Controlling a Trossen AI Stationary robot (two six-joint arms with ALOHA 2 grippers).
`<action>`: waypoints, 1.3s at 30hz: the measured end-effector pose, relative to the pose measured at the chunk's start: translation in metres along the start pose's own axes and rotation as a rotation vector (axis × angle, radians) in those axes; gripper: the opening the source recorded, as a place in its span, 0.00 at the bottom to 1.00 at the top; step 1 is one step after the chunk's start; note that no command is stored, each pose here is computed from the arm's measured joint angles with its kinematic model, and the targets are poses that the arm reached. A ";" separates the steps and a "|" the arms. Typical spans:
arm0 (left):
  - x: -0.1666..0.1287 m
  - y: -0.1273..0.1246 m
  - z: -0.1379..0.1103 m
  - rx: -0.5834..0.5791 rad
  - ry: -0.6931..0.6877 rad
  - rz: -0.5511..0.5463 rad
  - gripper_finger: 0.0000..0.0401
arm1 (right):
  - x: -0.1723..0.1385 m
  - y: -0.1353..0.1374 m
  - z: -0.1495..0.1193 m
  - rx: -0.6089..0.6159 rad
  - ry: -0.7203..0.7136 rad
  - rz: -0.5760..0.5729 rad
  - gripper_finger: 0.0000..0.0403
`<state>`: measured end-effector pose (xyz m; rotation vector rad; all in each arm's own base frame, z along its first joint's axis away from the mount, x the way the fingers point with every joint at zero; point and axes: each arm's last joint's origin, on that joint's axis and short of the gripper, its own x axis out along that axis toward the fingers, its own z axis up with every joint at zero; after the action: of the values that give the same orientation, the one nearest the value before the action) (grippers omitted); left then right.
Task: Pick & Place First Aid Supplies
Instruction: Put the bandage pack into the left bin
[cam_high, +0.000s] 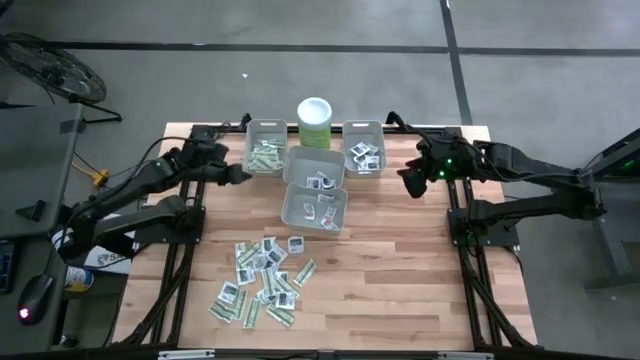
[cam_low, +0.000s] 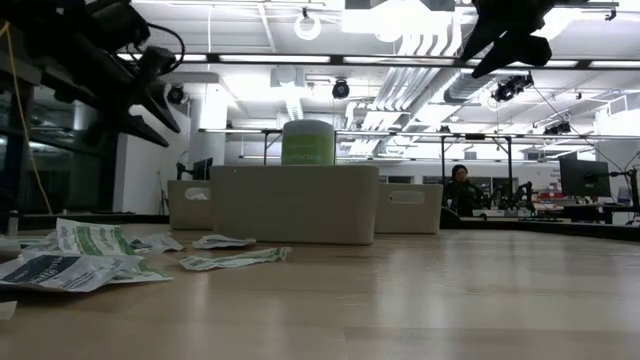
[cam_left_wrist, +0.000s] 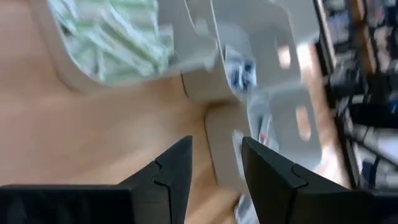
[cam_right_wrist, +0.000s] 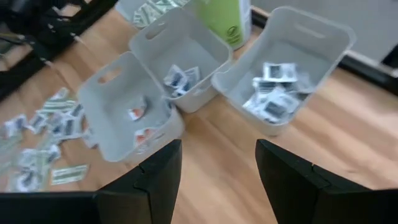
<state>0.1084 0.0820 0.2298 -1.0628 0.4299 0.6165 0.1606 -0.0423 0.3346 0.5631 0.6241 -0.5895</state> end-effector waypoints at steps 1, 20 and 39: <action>0.000 -0.002 -0.004 0.014 0.017 -0.001 0.34 | 0.002 0.003 -0.002 0.010 0.004 0.013 0.49; 0.004 -0.041 -0.056 0.321 0.045 -0.027 0.34 | 0.090 0.059 -0.098 0.154 -0.008 0.430 0.49; 0.017 -0.045 -0.071 0.384 0.062 0.056 0.34 | 0.182 0.174 -0.119 -0.140 0.226 0.349 0.49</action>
<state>0.1487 0.0066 0.2193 -0.7062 0.6070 0.5246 0.3508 0.0947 0.1848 0.5948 0.7534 -0.1528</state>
